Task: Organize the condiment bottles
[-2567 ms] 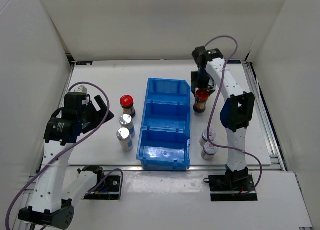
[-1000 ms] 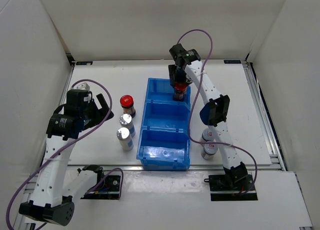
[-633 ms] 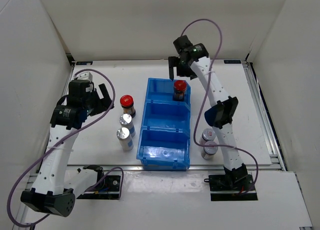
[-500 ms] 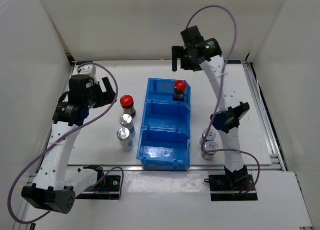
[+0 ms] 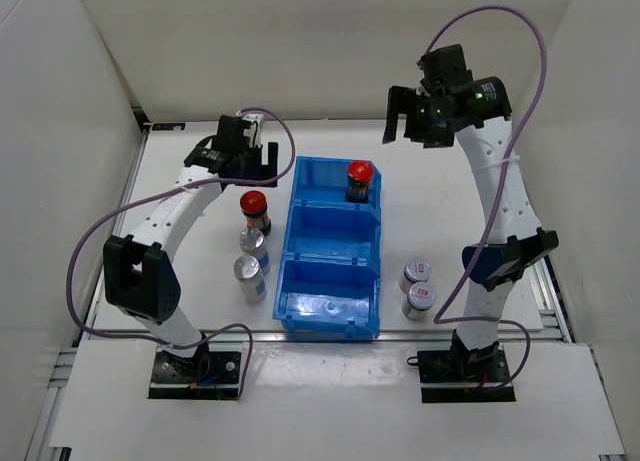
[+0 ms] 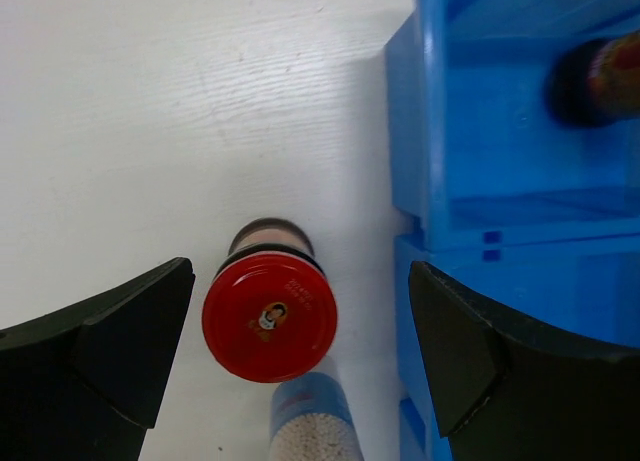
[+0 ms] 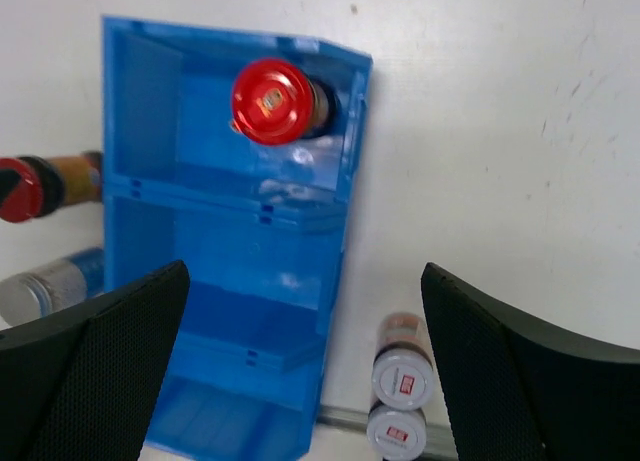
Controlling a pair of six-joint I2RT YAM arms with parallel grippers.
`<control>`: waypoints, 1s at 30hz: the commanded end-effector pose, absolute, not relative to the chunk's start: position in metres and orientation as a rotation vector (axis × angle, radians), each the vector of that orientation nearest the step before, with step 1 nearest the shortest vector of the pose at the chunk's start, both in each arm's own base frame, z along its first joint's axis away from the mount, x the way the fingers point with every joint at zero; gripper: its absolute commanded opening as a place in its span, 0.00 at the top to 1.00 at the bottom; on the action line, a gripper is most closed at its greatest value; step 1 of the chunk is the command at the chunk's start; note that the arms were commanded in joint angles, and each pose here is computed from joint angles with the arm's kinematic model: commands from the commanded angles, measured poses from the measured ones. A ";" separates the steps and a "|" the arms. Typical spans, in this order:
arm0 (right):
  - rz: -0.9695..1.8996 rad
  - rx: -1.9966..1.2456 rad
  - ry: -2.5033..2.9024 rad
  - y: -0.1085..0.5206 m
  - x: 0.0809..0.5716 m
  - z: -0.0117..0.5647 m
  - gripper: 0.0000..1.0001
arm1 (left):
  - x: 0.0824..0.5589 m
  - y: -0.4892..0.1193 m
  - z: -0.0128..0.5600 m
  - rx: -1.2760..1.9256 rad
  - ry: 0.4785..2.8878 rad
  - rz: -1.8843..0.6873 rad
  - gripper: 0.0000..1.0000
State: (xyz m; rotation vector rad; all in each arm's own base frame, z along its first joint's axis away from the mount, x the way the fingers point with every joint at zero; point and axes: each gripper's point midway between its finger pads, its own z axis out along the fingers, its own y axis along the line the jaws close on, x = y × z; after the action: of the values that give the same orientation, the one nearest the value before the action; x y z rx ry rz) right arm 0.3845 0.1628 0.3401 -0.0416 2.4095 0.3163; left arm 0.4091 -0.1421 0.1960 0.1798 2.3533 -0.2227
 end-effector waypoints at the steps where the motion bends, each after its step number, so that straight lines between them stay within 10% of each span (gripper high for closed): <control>1: 0.246 -0.034 2.741 0.136 0.313 0.300 0.00 | 0.411 -0.130 0.223 0.126 2.307 -0.143 0.01; 22: 0.169 0.000 2.821 0.102 0.274 0.280 0.00 | 0.373 -0.127 0.148 -0.011 2.511 -0.122 0.01; 30: 0.142 0.017 2.810 0.097 0.279 0.281 0.00 | 0.382 -0.125 0.138 0.039 2.513 -0.074 0.19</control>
State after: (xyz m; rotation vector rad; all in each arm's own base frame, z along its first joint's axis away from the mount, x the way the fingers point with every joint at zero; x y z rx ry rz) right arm 0.3294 0.1198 0.2928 0.0078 2.6071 0.2518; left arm 0.3728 -0.1245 0.1312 0.0250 2.5603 -0.0880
